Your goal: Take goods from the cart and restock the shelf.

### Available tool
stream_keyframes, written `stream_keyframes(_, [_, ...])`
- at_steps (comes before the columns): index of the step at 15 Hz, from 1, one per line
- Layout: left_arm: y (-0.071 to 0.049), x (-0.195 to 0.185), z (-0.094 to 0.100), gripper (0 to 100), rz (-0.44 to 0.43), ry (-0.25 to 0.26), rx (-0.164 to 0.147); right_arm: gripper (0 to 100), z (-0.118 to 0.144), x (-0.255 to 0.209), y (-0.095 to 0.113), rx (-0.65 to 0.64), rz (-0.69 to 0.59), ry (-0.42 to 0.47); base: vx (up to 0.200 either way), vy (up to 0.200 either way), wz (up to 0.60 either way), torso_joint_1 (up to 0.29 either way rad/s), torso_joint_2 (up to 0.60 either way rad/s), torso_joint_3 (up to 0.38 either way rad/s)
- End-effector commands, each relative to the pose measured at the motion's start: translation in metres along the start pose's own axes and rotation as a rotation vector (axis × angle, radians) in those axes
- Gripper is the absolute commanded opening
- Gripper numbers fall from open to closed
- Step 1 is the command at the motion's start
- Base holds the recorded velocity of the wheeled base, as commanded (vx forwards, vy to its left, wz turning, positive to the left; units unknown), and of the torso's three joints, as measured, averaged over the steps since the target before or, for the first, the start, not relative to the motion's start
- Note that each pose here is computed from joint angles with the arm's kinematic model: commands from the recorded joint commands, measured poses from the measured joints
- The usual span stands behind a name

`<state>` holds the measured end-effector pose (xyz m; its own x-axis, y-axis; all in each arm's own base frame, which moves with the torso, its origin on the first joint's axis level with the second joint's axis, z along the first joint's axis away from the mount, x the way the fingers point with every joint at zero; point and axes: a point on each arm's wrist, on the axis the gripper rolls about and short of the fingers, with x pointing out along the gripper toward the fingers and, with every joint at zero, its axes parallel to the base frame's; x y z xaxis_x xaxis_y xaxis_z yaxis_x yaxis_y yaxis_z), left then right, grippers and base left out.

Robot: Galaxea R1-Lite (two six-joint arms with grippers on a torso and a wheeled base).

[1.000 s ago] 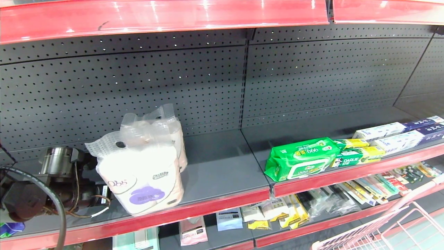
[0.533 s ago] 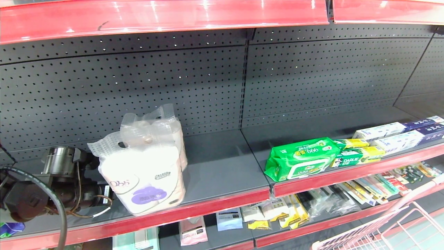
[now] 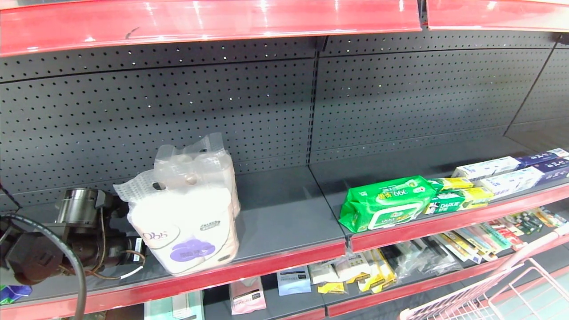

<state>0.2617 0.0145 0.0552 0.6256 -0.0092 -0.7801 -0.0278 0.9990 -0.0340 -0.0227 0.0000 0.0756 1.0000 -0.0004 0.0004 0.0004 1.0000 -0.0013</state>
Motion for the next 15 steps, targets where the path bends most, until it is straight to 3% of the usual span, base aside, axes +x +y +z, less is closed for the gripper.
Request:
stream_keyframes(1, [-0.001,0.000,0.001,100,-0.002,-0.003,0.003,100,0.000,0.000,0.000,0.000,0.000,0.000,0.000,0.000,0.00,0.000,0.00,0.000])
stream_keyframes(8, [-0.001,-0.001,0.000,100,-0.002,-0.003,0.002,100,0.000,0.000,0.000,0.000,0.000,0.000,0.000,0.000,0.00,0.000,0.00,0.000])
stream_keyframes(13, [0.020,-0.030,0.016,100,0.056,-0.167,-0.050,100,0.000,0.000,0.000,0.000,0.000,0.000,0.000,0.000,0.00,0.000,0.00,0.000])
stream_keyframes(14, [0.023,-0.042,0.019,100,0.067,-0.211,-0.050,100,0.000,0.000,0.000,0.000,0.000,0.000,0.000,0.000,0.00,0.000,0.00,0.000])
stream_keyframes(15, [0.028,-0.063,0.016,100,0.090,-0.259,-0.014,100,0.000,0.000,0.000,0.000,0.000,0.000,0.000,0.000,0.00,0.000,0.00,0.000])
